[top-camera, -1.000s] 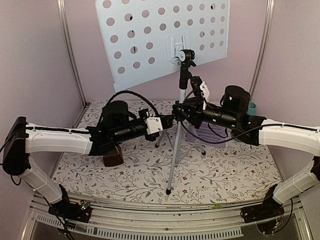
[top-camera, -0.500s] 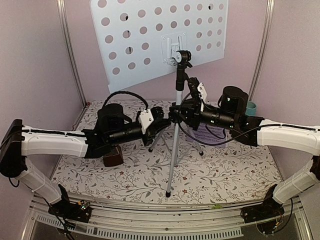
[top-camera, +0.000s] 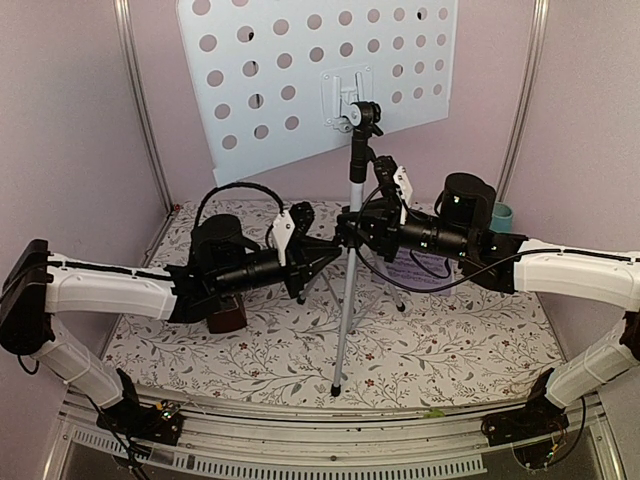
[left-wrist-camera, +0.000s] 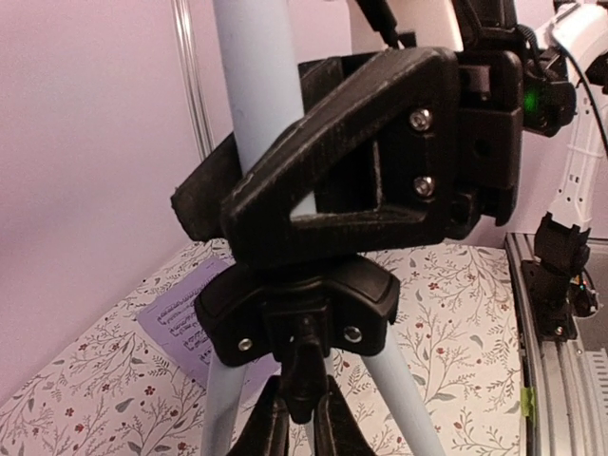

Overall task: Set up the instrument practice props
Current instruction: Screw the knob on the music stand.

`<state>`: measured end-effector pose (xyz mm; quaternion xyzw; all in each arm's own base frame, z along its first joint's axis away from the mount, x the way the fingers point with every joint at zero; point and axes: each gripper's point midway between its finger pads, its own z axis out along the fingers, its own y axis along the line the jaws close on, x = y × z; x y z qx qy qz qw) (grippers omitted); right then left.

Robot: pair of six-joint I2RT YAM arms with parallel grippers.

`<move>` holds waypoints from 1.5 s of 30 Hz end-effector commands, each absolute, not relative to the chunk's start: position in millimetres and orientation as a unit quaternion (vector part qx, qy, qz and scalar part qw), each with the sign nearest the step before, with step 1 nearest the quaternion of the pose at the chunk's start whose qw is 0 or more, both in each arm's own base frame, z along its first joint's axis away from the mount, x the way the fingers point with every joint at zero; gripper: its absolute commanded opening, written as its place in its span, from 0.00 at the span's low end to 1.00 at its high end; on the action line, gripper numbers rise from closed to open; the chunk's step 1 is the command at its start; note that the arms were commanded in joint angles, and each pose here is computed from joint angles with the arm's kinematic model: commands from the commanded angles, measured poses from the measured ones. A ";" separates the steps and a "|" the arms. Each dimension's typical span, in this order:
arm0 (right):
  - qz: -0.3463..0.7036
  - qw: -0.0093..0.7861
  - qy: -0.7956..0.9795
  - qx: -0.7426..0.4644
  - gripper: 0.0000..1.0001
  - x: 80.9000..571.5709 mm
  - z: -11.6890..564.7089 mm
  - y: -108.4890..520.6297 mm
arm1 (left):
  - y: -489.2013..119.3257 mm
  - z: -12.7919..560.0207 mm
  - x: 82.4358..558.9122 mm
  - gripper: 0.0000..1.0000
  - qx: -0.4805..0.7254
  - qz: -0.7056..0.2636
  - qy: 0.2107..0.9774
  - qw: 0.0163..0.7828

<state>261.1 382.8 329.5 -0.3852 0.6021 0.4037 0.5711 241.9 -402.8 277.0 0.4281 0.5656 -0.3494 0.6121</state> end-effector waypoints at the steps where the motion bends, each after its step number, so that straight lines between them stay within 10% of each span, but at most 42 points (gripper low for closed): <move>1: 0.407 0.482 0.682 -0.370 0.00 262.6 270.5 386.2 | -403.3 305.5 224.4 0.12 0.403 -0.416 0.534 0.616; 17: 0.403 0.479 0.686 -0.370 0.00 265.2 267.2 388.7 | -388.3 311.3 225.6 0.44 0.376 -0.422 0.522 0.639; 45: 0.405 0.480 0.685 -0.370 0.00 265.8 269.2 389.9 | -354.0 289.6 246.2 0.43 0.031 -0.617 0.630 0.470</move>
